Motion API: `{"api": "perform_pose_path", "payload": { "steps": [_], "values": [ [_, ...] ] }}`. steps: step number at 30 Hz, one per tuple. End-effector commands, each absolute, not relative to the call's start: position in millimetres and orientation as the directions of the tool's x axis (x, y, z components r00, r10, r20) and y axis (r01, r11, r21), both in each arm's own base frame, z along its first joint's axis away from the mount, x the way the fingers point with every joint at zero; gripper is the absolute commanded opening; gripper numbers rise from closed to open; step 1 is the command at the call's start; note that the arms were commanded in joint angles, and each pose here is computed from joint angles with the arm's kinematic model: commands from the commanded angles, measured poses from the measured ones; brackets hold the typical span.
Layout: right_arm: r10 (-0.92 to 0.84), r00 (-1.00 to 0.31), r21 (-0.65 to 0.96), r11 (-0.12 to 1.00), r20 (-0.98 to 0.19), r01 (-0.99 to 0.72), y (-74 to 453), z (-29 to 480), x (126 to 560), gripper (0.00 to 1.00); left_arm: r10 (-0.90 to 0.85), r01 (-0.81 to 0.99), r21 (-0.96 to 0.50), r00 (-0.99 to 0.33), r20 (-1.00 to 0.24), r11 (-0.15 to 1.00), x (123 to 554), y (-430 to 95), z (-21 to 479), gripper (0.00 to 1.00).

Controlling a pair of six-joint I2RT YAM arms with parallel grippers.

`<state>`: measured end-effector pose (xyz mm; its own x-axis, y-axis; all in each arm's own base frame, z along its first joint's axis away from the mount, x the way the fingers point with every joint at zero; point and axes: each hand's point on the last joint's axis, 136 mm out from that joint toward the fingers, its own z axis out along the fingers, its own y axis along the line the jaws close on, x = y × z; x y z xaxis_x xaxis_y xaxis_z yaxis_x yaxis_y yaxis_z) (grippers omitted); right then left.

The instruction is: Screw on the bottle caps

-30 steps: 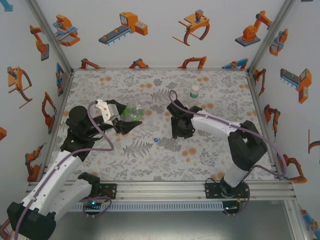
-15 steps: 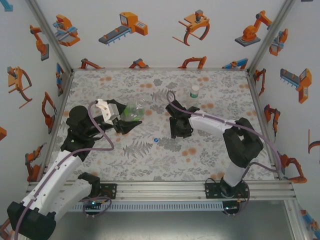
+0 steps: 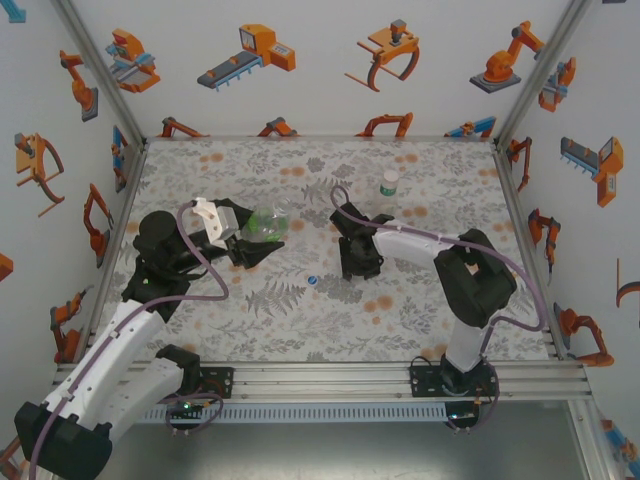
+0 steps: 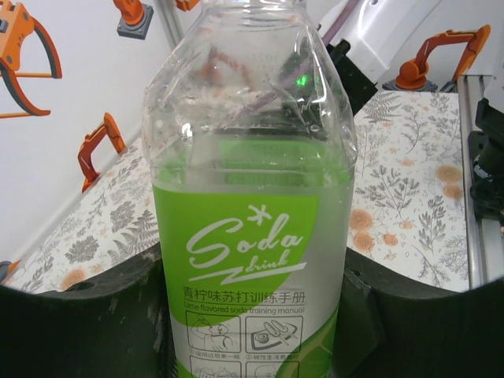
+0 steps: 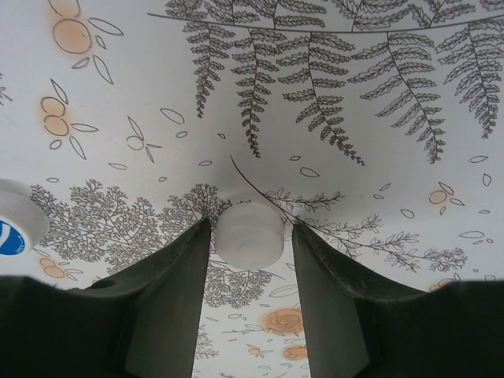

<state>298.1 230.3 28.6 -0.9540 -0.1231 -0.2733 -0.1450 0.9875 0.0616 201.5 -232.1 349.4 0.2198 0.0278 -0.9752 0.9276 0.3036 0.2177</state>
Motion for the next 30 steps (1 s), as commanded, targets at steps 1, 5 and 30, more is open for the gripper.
{"api": "perform_pose_path", "payload": {
  "steps": [1, 5, 30],
  "values": [
    [-0.135, -0.954, 0.068, 0.985, -0.267, -0.158, 233.5, 27.9, 300.7, 0.45, 0.018, 0.920, 0.248, 0.255, -0.967, 0.304, 200.4, -230.9, 361.0, 0.00],
    [-0.136, -0.955, 0.072, 0.985, -0.263, -0.160, 234.1, 27.5, 300.2, 0.43, 0.020, 0.918, 0.251, 0.258, -0.966, 0.308, 200.4, -230.2, 361.2, 0.00],
    [-0.149, -0.958, 0.059, 0.984, -0.246, -0.168, 233.2, 27.1, 298.9, 0.42, 0.029, 0.911, 0.265, 0.271, -0.962, 0.317, 199.0, -228.4, 362.2, 0.00]
  ]
}}
